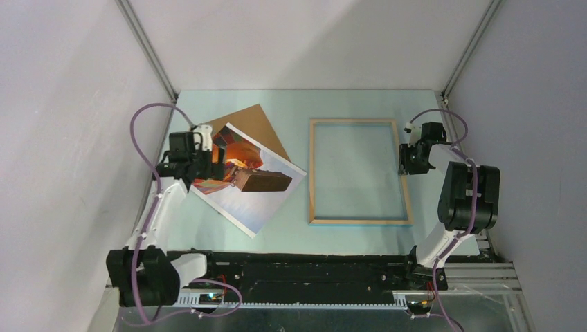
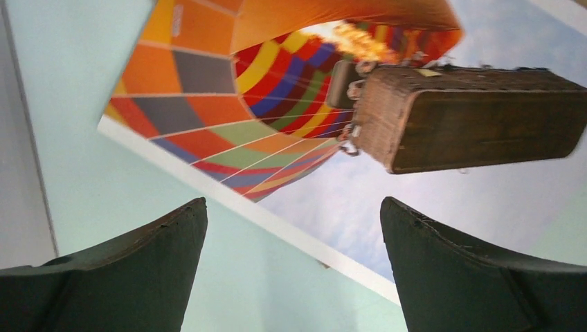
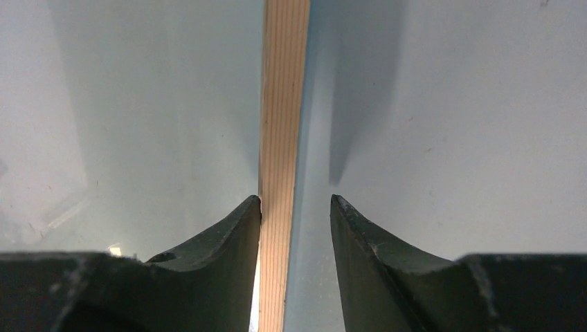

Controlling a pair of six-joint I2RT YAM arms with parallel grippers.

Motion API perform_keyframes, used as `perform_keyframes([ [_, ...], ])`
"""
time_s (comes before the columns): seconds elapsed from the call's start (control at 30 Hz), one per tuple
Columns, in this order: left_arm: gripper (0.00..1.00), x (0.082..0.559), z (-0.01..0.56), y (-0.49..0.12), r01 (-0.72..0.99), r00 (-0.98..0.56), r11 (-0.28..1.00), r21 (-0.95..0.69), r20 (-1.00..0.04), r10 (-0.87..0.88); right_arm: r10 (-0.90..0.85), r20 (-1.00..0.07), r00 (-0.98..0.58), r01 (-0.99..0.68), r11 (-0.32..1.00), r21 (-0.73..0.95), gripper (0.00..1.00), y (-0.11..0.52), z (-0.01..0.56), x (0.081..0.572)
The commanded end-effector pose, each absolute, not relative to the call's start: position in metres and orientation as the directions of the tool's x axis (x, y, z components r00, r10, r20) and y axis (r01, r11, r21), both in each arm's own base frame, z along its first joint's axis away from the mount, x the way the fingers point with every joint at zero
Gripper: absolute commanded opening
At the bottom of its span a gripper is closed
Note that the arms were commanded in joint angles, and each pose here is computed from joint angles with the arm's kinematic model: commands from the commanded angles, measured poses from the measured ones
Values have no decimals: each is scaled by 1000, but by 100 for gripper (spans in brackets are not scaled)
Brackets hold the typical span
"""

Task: Put the photo into the frame
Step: Place the photo frame item in the photo frame, then pick up the photo at the center of the board.

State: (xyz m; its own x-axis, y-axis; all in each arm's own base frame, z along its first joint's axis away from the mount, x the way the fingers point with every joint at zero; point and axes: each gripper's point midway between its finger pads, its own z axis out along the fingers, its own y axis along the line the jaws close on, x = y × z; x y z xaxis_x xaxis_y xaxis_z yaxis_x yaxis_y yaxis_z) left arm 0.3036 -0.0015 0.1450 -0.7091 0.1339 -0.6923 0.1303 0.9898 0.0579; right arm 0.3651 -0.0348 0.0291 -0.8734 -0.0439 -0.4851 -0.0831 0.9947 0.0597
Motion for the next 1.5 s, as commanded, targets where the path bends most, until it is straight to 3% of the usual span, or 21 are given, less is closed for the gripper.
perform_keyframes([
  [0.0,100,298,132,28,21,-761,1000,2,-648,17,-24,-531,-847,-74,995,73,45,-37,42,388],
  [0.23,98,287,104,67,-165,-821,984,-62,-545,-172,7,-526,-851,-51,994,96,31,-39,40,393],
  [0.4,98,279,78,83,-257,-850,960,-113,-447,-280,30,-531,-847,-33,993,110,28,-43,42,396],
  [0.67,97,274,46,87,-353,-855,904,-240,-309,-416,40,-599,-799,-63,987,149,49,-31,79,399],
  [0.8,97,272,35,85,-366,-861,892,-266,-267,-433,15,-647,-762,-117,980,160,54,-10,108,403],
  [1.2,96,282,13,69,-410,-850,830,-378,-172,-498,-239,-734,-636,-484,864,137,55,155,167,411],
  [1.47,95,286,7,57,-396,-847,800,-451,-157,-508,-388,-707,-591,-675,717,170,55,274,153,411],
])
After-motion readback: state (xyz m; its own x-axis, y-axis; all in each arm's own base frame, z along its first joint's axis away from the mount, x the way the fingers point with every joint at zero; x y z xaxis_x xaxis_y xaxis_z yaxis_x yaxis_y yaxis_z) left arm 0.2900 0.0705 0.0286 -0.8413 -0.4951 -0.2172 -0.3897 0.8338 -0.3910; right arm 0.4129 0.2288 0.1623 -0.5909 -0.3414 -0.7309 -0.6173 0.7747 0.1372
